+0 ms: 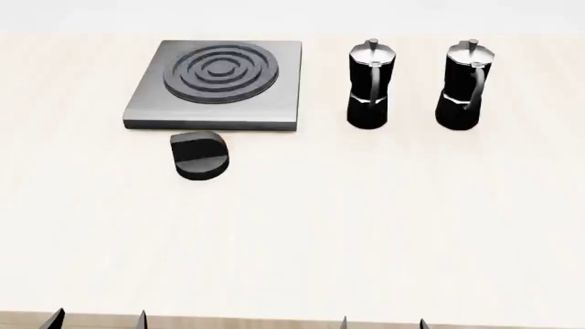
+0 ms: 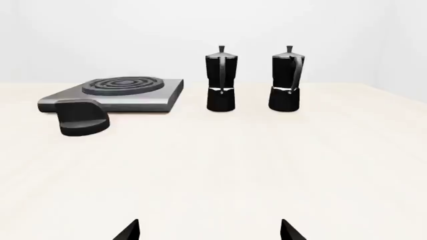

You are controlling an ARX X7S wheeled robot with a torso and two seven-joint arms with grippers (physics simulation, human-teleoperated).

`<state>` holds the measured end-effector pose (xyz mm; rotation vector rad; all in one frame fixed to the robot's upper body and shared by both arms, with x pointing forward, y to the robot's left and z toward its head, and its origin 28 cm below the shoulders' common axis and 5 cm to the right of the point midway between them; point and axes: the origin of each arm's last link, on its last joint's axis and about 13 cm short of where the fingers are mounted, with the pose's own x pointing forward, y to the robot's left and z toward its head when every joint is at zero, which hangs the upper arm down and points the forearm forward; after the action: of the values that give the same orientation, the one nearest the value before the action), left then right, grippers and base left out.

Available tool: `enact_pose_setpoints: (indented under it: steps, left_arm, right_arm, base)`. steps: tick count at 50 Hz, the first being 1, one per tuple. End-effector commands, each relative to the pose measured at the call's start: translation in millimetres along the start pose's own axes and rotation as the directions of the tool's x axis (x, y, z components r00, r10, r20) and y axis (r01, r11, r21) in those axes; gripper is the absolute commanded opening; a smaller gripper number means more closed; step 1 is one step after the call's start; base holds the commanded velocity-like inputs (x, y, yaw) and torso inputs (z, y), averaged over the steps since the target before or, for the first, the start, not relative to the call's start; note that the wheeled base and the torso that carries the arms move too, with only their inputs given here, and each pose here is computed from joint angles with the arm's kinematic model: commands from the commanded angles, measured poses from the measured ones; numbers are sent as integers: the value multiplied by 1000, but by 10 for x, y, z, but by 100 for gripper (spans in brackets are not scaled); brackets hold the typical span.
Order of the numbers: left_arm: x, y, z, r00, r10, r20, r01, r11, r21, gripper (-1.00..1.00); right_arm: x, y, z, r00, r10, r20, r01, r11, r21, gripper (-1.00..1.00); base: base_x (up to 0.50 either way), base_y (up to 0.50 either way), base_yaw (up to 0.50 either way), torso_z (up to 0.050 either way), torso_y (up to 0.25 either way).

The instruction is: Turn off the stove.

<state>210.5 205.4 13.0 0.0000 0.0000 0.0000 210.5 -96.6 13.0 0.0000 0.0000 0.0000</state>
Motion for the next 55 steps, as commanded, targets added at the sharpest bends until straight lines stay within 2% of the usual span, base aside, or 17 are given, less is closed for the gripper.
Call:
enact_pose_setpoints:
  steps: [1, 8, 17, 22, 23, 27, 28, 31, 32, 37, 38, 43, 45, 55]
  left_arm:
    - [1, -1, -10, 1000, 0, -4, 0, 1000, 0, 100]
    - [21, 17, -22, 1000, 21, -16, -21, 1000, -7, 100]
    - [33, 6, -25, 999, 27, -27, -26, 999, 25, 100]
    - [17, 6, -17, 1000, 16, -15, -16, 1000, 13, 100]
    - [-1, -7, -17, 1000, 13, 1, -13, 999, 42, 100]
    - [-27, -10, -13, 1000, 18, 18, -19, 997, 80, 100]
    - [-43, -8, 12, 998, 24, 51, -29, 995, 99, 100]
    - [-74, -20, 28, 998, 8, 60, -14, 993, 113, 100]
    - [-83, -21, 56, 997, 3, 83, -14, 991, 132, 100]
    - [-113, -1, 152, 995, 17, 99, -29, 992, 121, 100]
    - [-122, -3, 182, 995, 12, 103, -21, 996, 87, 100]
    - [-173, -25, 292, 991, 12, 137, -29, 993, 118, 100]
    - [-187, -36, 323, 993, 4, 117, -21, 990, 141, 100]
    - [-272, -2, 596, 983, 33, 180, -55, 991, 119, 100]
  right_arm:
    - [-3, 1, -5, 1000, 8, -2, -8, 1000, 7, 100]
    - [6, -2, -11, 1000, 4, -2, -4, 1000, 2, 100]
    - [10, -9, 1, 1000, 10, -1, -10, 1000, -5, 100]
    - [0, -2, 11, 1000, 14, -4, -14, 1000, -10, 100]
    - [-3, -5, 15, 1000, 12, -3, -12, 1000, -12, 100]
    - [-44, -8, 87, 1000, 3, 5, -3, 1000, 1, 100]
    - [-77, -6, 132, 999, -5, 40, 6, 1000, -25, 100]
    - [-98, -14, 168, 999, -18, 43, 19, 999, -28, 100]
    - [-90, -25, 180, 999, -28, 42, 29, 999, -29, 100]
    - [-123, -38, 263, 998, -42, 56, 44, 999, -29, 100]
    - [-140, -36, 282, 997, -42, 60, 44, 998, -34, 100]
    - [-229, -15, 428, 993, -64, 100, 69, 996, -48, 100]
    - [-256, -13, 475, 992, -65, 106, 71, 996, -52, 100]
    - [-395, -3, 714, 988, -50, 144, 59, 996, -63, 100]
  base:
    - [0, 0, 0, 0, 0]
    - [0, 0, 0, 0, 0]
    - [0, 0, 0, 0, 0]
    - [0, 0, 0, 0, 0]
    - [0, 0, 0, 0, 0]
    - [0, 0, 0, 0, 0]
    - [0, 0, 0, 0, 0]
    - [0, 0, 0, 0, 0]
    - [0, 0, 0, 0, 0]
    - [0, 0, 0, 0, 0]
    - [0, 0, 0, 0, 0]
    - [0, 0, 0, 0, 0]
    - [0, 0, 0, 0, 0]
    - [0, 0, 0, 0, 0]
